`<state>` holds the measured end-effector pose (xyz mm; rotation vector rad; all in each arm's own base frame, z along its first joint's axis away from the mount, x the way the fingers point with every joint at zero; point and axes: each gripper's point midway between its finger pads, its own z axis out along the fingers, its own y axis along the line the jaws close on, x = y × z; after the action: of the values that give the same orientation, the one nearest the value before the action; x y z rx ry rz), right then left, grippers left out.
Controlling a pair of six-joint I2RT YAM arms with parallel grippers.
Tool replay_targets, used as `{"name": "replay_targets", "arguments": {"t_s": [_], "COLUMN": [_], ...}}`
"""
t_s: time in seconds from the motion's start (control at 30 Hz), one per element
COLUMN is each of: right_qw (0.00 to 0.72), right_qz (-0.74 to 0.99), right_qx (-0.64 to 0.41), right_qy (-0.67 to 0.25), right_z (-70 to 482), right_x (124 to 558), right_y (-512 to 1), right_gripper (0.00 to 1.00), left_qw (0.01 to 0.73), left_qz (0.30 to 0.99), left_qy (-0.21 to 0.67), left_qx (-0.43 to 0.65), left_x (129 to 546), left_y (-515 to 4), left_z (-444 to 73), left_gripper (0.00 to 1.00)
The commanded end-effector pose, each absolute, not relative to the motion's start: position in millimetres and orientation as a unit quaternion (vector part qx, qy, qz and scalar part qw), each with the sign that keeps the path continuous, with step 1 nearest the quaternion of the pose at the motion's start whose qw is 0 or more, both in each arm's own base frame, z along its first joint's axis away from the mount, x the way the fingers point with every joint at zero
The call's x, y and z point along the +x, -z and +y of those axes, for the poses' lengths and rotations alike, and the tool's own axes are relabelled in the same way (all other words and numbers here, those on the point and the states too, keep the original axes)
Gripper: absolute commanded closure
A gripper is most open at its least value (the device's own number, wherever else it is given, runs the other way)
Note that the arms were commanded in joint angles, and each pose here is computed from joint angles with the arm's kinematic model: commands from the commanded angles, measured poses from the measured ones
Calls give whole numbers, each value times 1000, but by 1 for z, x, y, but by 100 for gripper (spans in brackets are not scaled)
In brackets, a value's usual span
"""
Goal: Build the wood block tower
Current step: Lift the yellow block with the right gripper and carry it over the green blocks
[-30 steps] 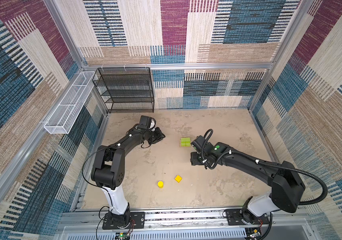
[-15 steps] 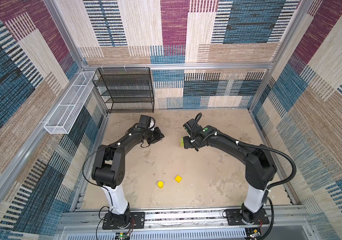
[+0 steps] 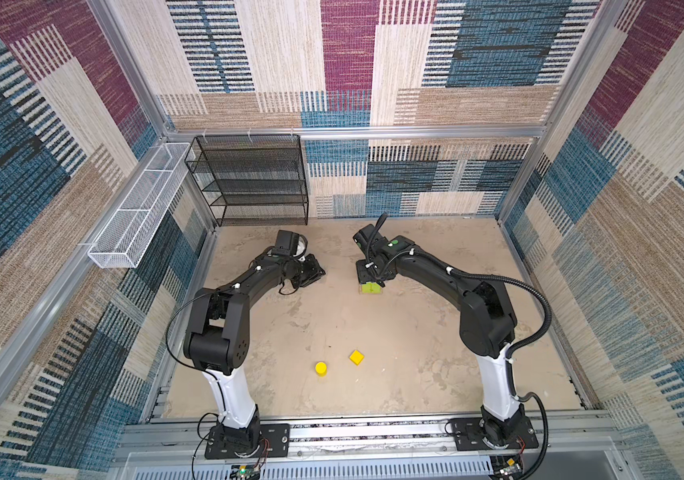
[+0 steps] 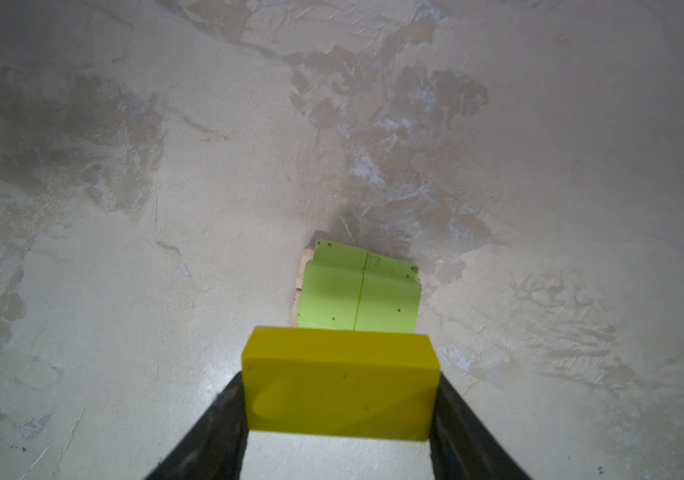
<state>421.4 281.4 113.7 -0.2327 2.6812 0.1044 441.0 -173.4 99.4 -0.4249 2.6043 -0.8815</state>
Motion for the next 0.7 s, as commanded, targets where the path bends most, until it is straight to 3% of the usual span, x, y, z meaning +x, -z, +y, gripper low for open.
{"name": "replay_targets", "arguments": {"t_s": [0.0, 0.67], "right_qw": [221, 199], "right_qz": [973, 979], "right_qx": [-65, -31], "right_qy": [-32, -25], "right_z": [279, 276], "right_x": [426, 436], "right_y": [-113, -91], "right_gripper": [40, 42], "left_qw": [182, 172], "left_qz": [920, 920], "left_qy": [321, 323], "left_qx": [-134, -137], "left_x": [444, 446], "left_y": [-104, -97], "left_z": [-176, -173], "left_gripper": [72, 73]}}
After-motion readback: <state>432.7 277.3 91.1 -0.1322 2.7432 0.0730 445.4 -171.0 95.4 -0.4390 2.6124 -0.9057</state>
